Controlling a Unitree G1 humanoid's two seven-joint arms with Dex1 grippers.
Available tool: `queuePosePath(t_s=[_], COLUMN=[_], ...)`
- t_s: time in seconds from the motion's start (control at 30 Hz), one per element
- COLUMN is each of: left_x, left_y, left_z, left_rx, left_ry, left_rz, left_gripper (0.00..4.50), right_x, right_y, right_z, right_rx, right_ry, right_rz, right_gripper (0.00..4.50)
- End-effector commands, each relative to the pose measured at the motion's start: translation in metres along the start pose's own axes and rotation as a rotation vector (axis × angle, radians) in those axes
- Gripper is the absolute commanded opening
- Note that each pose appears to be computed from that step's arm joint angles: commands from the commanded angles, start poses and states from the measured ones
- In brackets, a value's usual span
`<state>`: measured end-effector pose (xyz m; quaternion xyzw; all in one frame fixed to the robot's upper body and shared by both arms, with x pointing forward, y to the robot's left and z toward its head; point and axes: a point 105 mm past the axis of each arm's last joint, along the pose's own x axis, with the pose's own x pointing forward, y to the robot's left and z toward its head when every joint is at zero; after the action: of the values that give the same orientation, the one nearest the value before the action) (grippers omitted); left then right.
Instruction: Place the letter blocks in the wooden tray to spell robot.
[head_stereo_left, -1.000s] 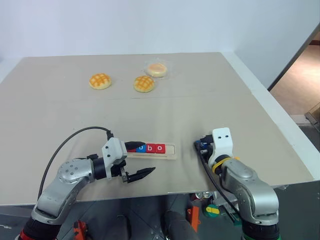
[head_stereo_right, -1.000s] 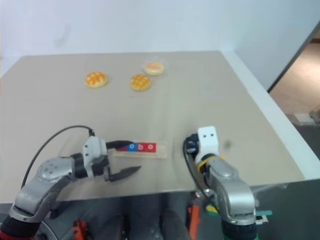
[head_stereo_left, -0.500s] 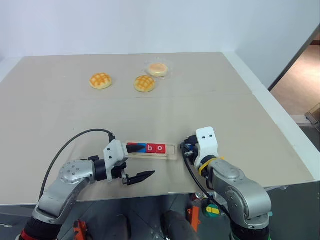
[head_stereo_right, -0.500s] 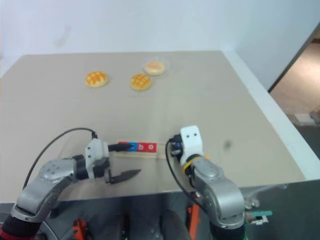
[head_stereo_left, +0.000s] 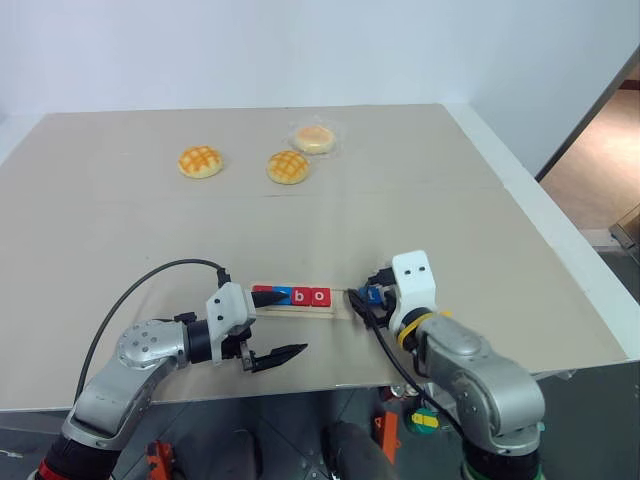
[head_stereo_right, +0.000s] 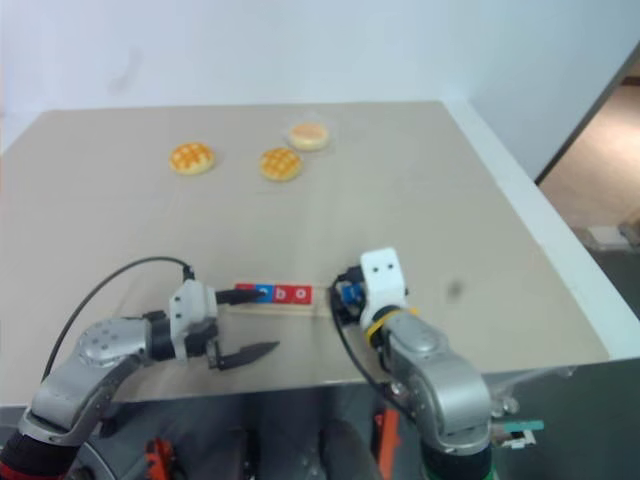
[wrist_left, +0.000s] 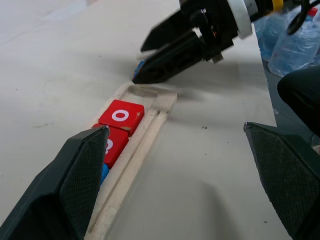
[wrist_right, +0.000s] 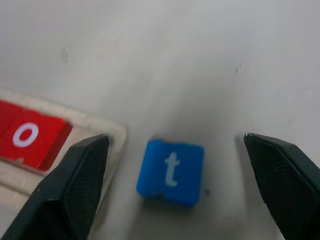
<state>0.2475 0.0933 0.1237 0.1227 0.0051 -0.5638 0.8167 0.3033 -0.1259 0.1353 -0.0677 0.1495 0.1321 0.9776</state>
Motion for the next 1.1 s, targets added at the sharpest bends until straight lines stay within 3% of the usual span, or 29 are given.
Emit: queuePosePath(t_s=[0.03, 0.17, 0.33, 0.43, 1.1], left_x=[-0.001, 0.002, 0.006, 0.006, -0.002], left_y=[-0.001, -0.002, -0.001, 0.0, 0.0], left_z=[0.005, 0.007, 0.012, 0.016, 0.012], left_rx=[0.029, 0.031, 0.038, 0.045, 0.052], left_ry=[-0.011, -0.029, -0.063, -0.076, -0.041], left_rz=[-0.007, -0.02, -0.028, -0.02, 0.052], left_gripper=[4.5, 4.5, 4.5, 4.5, 4.5], right_x=[-0.004, 0.009, 0.018, 0.024, 0.029], right_y=[-0.039, -0.033, -0.016, -0.018, -0.023], right_z=[0.049, 0.061, 0.029, 0.014, 0.013], right_rx=[-0.095, -0.222, -0.4, -0.482, -0.535], right_ry=[-0.15, -0.175, -0.085, -0.026, -0.019], right_rz=[0.008, 0.288, 0.774, 0.908, 1.012], right_gripper=[4.38, 4.38, 4.38, 4.38, 4.38])
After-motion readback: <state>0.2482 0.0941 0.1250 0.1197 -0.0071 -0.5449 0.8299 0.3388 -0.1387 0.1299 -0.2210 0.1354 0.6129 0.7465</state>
